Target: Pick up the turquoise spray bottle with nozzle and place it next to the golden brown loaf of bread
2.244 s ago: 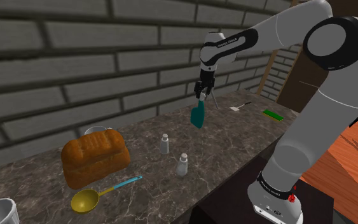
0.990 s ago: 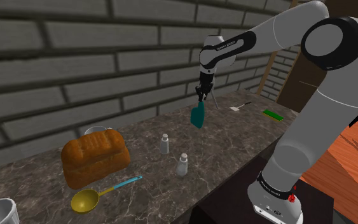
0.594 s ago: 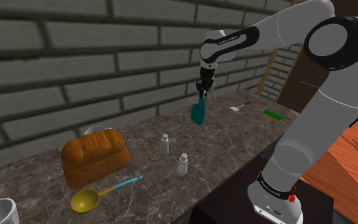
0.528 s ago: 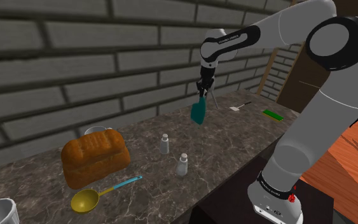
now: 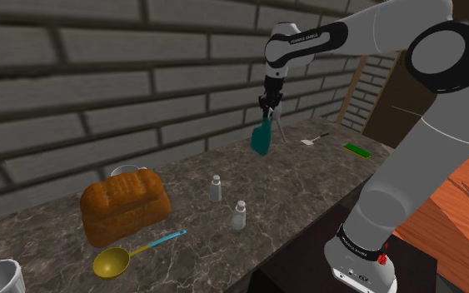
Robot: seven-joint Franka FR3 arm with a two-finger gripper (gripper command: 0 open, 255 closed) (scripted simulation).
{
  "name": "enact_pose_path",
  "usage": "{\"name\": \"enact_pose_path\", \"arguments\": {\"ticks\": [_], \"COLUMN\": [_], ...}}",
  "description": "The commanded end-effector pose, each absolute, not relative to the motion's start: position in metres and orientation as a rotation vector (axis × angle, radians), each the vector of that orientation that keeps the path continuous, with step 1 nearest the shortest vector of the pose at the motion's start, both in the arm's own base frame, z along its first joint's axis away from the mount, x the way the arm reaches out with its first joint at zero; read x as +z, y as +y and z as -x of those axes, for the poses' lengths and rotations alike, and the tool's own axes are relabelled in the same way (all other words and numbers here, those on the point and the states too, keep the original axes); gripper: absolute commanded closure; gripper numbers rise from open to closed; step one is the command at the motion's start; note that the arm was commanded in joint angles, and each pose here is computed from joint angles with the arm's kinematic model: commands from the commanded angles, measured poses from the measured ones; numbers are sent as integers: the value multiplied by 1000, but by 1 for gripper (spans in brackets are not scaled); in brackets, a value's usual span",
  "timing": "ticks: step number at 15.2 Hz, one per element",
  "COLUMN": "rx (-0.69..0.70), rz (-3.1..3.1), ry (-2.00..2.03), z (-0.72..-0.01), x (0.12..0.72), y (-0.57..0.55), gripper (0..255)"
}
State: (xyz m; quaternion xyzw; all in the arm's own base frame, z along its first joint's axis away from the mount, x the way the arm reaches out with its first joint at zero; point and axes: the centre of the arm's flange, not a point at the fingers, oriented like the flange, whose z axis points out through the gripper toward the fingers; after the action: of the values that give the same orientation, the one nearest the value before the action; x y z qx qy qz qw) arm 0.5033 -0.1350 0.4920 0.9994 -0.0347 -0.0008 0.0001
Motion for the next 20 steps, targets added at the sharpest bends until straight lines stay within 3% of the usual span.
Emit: {"name": "enact_pose_path", "arguments": {"ticks": [1, 20], "rx": [-3, -3], "rz": [-3140, -3140], "ry": [-109, -109], "z": [-503, -503], "x": [503, 603], "y": [-135, -135], "gripper": [255, 255]}}
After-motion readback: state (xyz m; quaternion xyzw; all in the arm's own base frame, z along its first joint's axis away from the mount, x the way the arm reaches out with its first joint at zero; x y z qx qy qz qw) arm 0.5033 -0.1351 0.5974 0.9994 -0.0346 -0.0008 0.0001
